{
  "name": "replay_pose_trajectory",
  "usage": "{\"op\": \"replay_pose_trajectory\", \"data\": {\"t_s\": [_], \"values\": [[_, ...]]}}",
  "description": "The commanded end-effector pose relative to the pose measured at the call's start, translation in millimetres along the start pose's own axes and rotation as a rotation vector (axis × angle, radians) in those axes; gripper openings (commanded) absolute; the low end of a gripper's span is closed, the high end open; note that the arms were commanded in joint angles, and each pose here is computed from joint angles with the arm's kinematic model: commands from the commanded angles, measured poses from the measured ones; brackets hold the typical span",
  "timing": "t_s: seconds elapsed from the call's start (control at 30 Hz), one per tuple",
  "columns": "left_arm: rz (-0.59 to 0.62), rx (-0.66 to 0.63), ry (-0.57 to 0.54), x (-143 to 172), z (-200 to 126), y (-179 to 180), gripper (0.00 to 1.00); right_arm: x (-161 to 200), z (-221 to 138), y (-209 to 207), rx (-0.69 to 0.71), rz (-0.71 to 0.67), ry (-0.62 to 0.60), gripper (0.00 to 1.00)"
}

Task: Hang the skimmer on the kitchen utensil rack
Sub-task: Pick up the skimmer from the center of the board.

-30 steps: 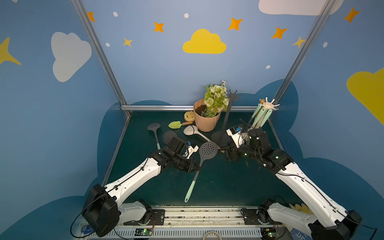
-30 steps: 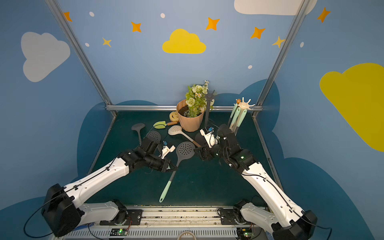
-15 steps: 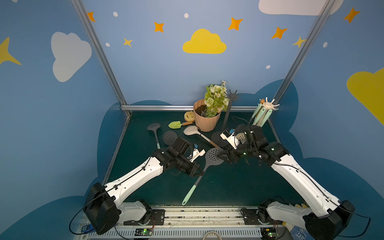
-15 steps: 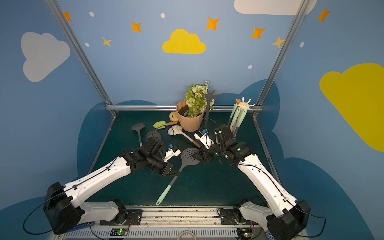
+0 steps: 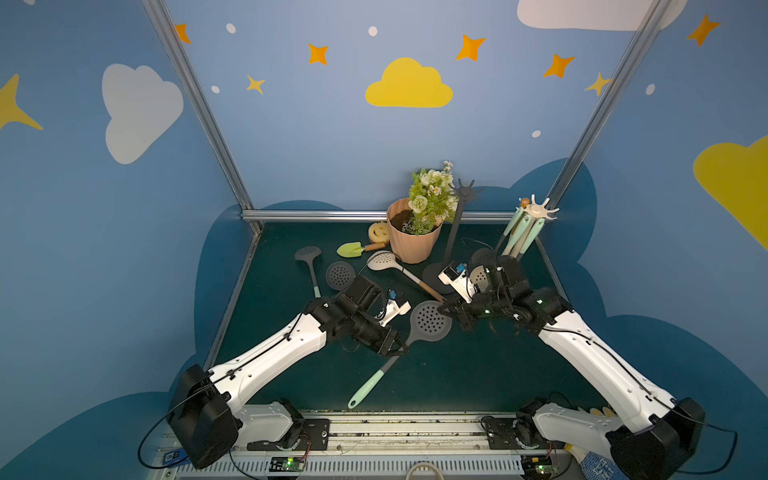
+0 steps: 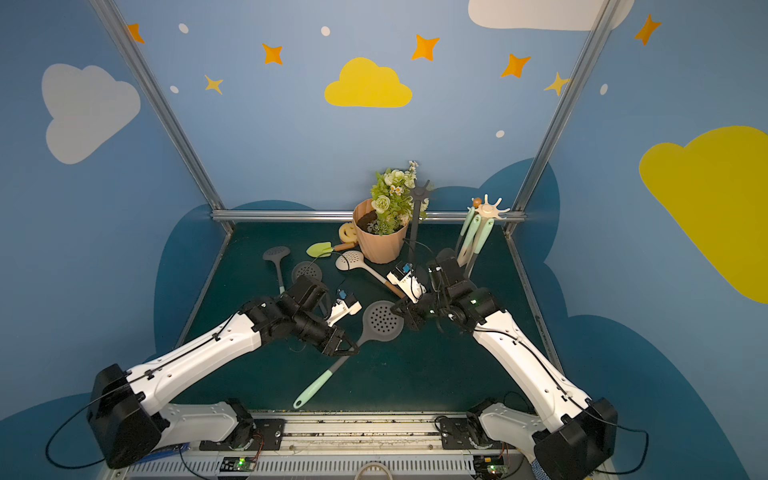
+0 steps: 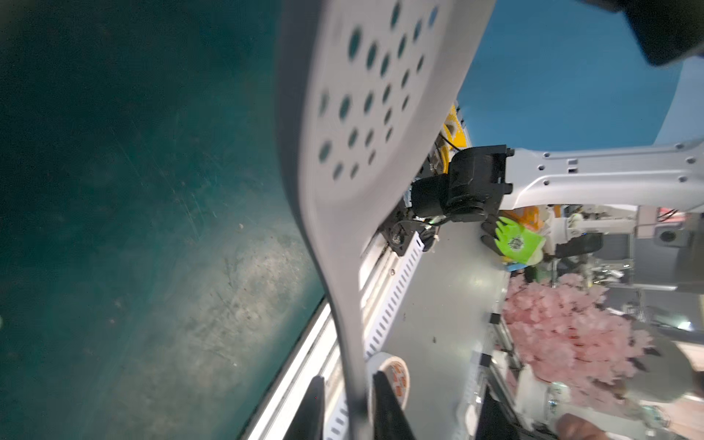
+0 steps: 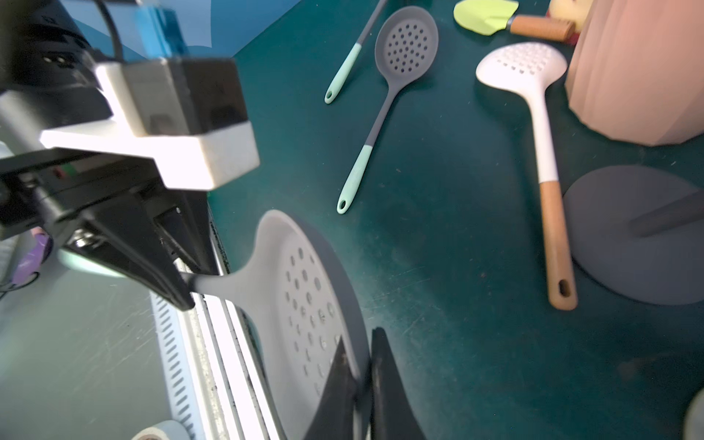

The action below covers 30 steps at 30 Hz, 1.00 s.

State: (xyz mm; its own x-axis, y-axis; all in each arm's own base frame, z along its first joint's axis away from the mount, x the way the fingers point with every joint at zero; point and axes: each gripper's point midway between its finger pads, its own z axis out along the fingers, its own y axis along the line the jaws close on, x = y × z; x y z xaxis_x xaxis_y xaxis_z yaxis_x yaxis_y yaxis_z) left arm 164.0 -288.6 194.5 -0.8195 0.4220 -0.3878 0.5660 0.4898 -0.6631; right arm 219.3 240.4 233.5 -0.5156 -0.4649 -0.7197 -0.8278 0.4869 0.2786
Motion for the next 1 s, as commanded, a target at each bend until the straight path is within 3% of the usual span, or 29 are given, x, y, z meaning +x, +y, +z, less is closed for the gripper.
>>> {"op": "replay_pose_trajectory", "data": {"t_s": [0.0, 0.13, 0.3, 0.4, 0.5, 0.67, 0.8, 0.97], "values": [[0.008, -0.098, -0.105, -28, -11, 7, 0.67, -4, -6, 1, 0.022, 0.035, -0.032, 0.00], [-0.067, -0.211, -0.268, -60, -40, 17, 0.84, 4, -6, -10, 0.092, 0.092, -0.039, 0.00], [-0.133, -0.314, -0.595, -102, -99, 25, 0.92, 19, -6, -30, 0.209, 0.194, -0.047, 0.00], [-0.194, -0.397, -0.719, -109, -130, 36, 0.92, 24, -9, -44, 0.295, 0.275, -0.067, 0.00], [-0.242, -0.476, -0.797, -109, -151, 45, 0.92, 26, -12, -56, 0.361, 0.371, -0.107, 0.00], [-0.333, -0.495, -0.910, -107, -174, 50, 0.92, 25, -24, -76, 0.485, 0.575, -0.202, 0.00], [-0.396, -0.440, -0.961, -105, -176, 50, 0.91, 25, -30, -87, 0.556, 0.700, -0.264, 0.00], [-0.393, -0.332, -0.991, -109, -170, 40, 0.89, 24, -32, -95, 0.621, 0.824, -0.333, 0.00]]}}
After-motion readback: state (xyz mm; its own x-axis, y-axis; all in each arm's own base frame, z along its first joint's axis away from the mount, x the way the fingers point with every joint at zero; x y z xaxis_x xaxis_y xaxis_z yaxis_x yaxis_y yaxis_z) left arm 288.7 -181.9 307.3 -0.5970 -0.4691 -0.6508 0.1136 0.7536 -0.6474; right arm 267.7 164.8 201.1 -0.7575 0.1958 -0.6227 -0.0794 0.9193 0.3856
